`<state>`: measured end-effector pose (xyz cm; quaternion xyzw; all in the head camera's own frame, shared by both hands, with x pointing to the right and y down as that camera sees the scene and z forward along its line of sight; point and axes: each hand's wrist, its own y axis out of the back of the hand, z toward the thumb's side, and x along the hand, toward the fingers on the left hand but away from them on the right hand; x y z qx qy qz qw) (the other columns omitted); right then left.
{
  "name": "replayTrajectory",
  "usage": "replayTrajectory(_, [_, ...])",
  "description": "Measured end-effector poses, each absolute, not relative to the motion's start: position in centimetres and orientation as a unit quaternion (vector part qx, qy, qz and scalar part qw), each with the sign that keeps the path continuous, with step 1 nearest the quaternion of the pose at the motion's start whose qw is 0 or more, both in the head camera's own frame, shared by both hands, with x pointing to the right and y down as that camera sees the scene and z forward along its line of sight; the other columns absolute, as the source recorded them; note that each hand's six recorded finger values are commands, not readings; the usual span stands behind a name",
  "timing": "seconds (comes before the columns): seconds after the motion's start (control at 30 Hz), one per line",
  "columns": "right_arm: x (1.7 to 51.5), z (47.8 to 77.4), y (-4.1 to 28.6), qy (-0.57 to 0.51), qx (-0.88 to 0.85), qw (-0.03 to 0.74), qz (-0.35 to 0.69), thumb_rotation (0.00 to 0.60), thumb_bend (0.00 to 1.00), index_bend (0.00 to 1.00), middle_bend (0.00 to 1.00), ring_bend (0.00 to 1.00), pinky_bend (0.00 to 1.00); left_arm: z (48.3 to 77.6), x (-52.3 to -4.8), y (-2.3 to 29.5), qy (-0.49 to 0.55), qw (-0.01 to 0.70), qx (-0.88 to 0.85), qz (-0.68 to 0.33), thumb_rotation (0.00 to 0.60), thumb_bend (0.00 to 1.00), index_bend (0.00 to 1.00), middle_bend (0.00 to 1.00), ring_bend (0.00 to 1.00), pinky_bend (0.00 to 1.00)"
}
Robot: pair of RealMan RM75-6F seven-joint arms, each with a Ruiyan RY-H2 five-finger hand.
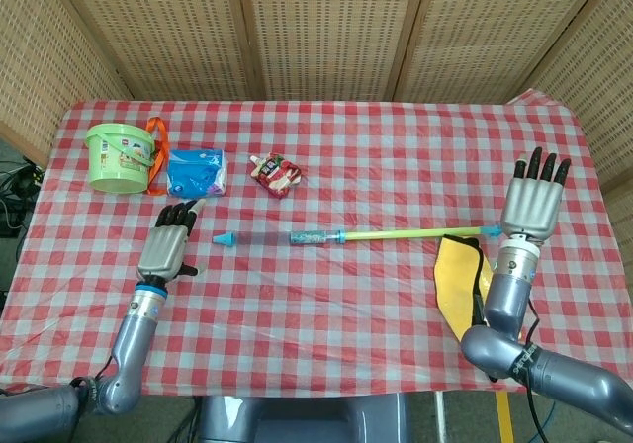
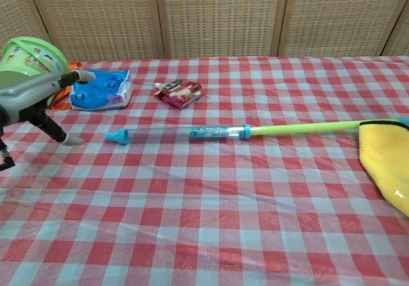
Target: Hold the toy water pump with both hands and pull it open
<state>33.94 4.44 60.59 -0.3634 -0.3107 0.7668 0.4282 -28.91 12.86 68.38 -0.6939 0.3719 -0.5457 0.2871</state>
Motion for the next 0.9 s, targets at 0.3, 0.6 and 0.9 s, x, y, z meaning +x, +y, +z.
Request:
replayTrajectory(0.3, [31.6,58.2,7.9,-0.39,-0.485,0.497,0.605,0.6,0.19,0.04,0.0,0.0,0.0,63.6,-33.7,15.2,0.396,0.367,-0.673,-0.506,0.6,0.17,0.0,0.0,0.0,0.0])
replayTrajectory(0.6, [33.3,57.8,15.1,-0.407,-0.609,0.48,0.483,0.6,0.15,0.01,0.0,0.0,0.0,60.6,-40.1,21.3,0.365,0.418,-0.649,-0.521,0.6,0.14,0.0,0.0,0.0,0.0])
replayTrajectory(0.9, [37.4,58.8,20.1,-0.388,-0.645,0.448,0.483,0.6,0.13,0.0,0.0,0.0,0.0,60.2,-41.9,22.4,0.368,0.415,-0.636,-0.537,0.6,0.14,0.0,0.0,0.0,0.0])
